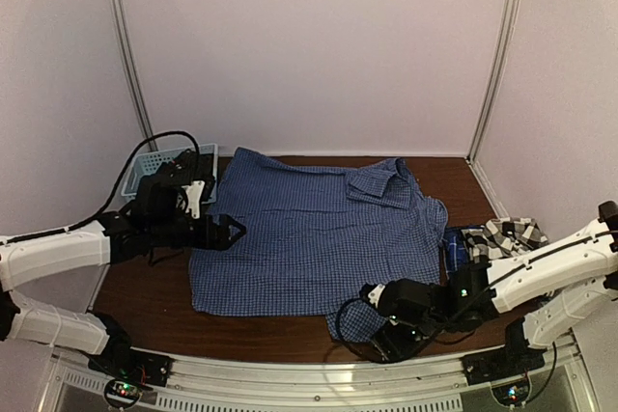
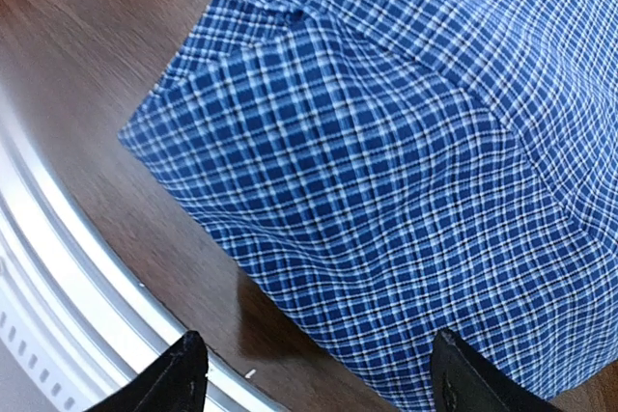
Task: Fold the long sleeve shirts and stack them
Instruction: Pick up the flattened shirt from the center of the board.
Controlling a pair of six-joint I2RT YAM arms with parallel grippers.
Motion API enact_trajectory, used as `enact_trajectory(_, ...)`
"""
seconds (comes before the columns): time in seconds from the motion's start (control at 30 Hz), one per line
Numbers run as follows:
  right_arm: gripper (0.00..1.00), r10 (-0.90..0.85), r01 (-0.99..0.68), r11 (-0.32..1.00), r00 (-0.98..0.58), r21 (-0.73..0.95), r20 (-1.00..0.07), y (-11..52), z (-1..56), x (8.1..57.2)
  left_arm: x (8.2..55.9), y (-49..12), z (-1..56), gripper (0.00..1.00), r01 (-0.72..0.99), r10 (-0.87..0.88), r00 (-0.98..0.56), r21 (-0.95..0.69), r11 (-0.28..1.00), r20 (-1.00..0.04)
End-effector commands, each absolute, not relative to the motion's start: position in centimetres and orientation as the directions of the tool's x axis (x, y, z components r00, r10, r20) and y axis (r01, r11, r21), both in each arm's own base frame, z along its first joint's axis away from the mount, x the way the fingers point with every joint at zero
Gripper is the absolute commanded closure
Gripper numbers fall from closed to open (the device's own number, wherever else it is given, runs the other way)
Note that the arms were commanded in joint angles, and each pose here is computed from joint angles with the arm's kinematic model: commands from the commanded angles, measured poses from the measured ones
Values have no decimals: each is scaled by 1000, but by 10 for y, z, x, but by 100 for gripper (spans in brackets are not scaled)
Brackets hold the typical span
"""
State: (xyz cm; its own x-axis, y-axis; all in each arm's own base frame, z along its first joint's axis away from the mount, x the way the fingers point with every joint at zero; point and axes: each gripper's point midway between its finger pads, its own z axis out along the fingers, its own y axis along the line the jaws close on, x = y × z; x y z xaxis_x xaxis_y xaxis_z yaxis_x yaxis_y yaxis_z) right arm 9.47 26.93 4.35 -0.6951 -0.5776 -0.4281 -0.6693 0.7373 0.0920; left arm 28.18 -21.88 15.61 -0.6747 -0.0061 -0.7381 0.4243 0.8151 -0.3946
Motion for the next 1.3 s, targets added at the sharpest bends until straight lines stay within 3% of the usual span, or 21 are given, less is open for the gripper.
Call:
enact_trajectory(0.0,20,-634,-682,732,-675,-9,-377,261,36,99,278,-230,171,2,467,-10,-678,-441,766,-735)
enact_trajectory(0.17,23,-676,-700,712,-662,-56,-324,259,26,99,275,-232,175,2,469,-24,-684,-465,751,-729)
enact_trajectory(0.33,33,-694,-702,707,-664,-87,-280,255,17,98,274,-233,171,2,467,-10,-697,-465,752,-717)
enact_trajectory(0.53,64,-690,-676,721,-682,-149,-244,242,10,102,269,-222,164,2,481,59,-683,-388,786,-728)
enact_trajectory(0.83,99,-642,-615,766,-714,-187,-279,234,19,110,256,-214,171,4,582,155,-587,-281,763,-795)
enact_trajectory(1.27,100,-454,-531,847,-714,-10,-533,244,111,147,249,-223,162,12,754,414,-441,-79,652,-797)
